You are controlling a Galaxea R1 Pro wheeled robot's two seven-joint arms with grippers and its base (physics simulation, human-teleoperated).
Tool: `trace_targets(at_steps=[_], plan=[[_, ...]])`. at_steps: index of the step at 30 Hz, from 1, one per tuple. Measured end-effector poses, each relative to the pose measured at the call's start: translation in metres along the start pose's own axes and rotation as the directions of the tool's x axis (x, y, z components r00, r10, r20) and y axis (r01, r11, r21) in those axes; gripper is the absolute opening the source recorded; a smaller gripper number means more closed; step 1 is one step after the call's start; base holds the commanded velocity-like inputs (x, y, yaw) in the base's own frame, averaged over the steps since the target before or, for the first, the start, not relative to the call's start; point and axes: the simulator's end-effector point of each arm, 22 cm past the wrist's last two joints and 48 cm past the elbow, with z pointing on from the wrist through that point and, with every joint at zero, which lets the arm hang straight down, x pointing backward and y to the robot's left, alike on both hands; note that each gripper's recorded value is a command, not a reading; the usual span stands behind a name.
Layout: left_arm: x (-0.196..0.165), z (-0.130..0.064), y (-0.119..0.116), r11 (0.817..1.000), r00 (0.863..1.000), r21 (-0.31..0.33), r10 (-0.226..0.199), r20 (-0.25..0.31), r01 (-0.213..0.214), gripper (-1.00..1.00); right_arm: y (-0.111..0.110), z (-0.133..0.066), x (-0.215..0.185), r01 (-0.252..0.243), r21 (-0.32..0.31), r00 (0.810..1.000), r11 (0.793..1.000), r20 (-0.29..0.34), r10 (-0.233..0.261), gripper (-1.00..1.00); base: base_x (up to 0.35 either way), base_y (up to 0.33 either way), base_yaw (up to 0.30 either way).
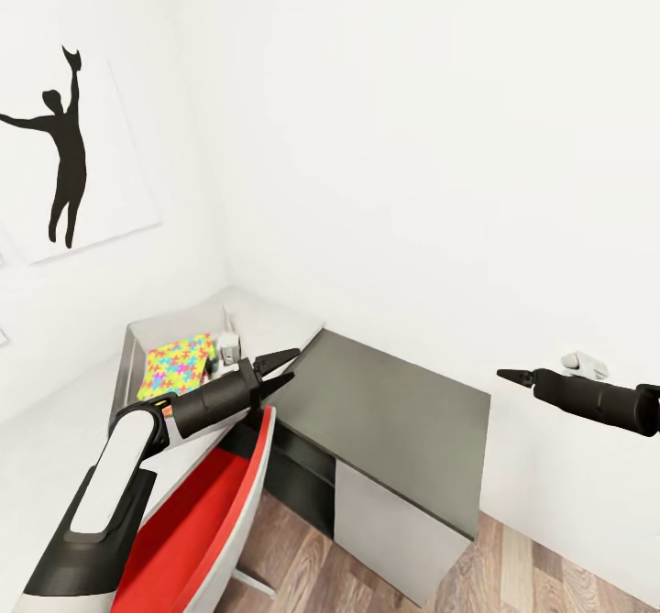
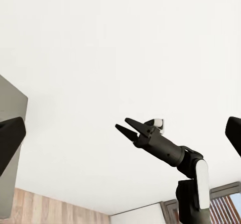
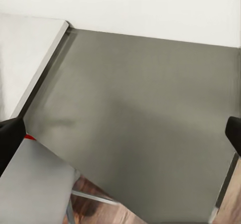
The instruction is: Put all the toys in the child's room - the three board games (two on the bed and one on the table), the two jigsaw puzzles on the table, and the tennis ball on the table - inside the toy box on the table in the child's room.
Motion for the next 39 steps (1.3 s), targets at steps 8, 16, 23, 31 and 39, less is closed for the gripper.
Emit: trace_targets(at_steps=[8, 16, 23, 31, 39], plan=[[-0.001, -0.002, -0.008, 1.0, 1.0, 0.009, 0.012, 0.003, -0.012, 1.0, 0.004, -0.005, -0.003, 0.005, -0.005, 1.0, 1.0, 0.01, -0.005, 1.0, -0.011, 0.0, -0.09], [-0.001, -0.002, -0.012, 1.0, 1.0, 0.013, 0.018, 0.005, -0.018, 1.0, 0.005, -0.008, -0.005, 0.007, -0.005, 1.0, 1.0, 0.015, -0.007, 1.0, -0.004, 0.0, -0.042], [-0.001, -0.002, -0.013, 1.0, 1.0, 0.014, 0.02, 0.005, -0.02, 1.0, 0.006, -0.008, -0.005, 0.01, -0.005, 1.0, 1.0, 0.014, -0.01, 1.0, -0.001, 0.0, -0.123], [-0.001, -0.003, -0.013, 1.0, 1.0, 0.013, 0.021, 0.005, -0.021, 1.0, 0.006, -0.008, -0.005, 0.012, -0.005, 1.0, 1.0, 0.01, -0.012, 1.0, 0.0, 0.0, -0.235], [-0.001, -0.002, -0.013, 1.0, 1.0, 0.011, 0.021, 0.005, -0.021, 1.0, 0.006, -0.005, -0.001, 0.028, 0.006, 1.0, 1.0, -0.002, -0.028, 1.0, 0.0, 0.0, -0.277]])
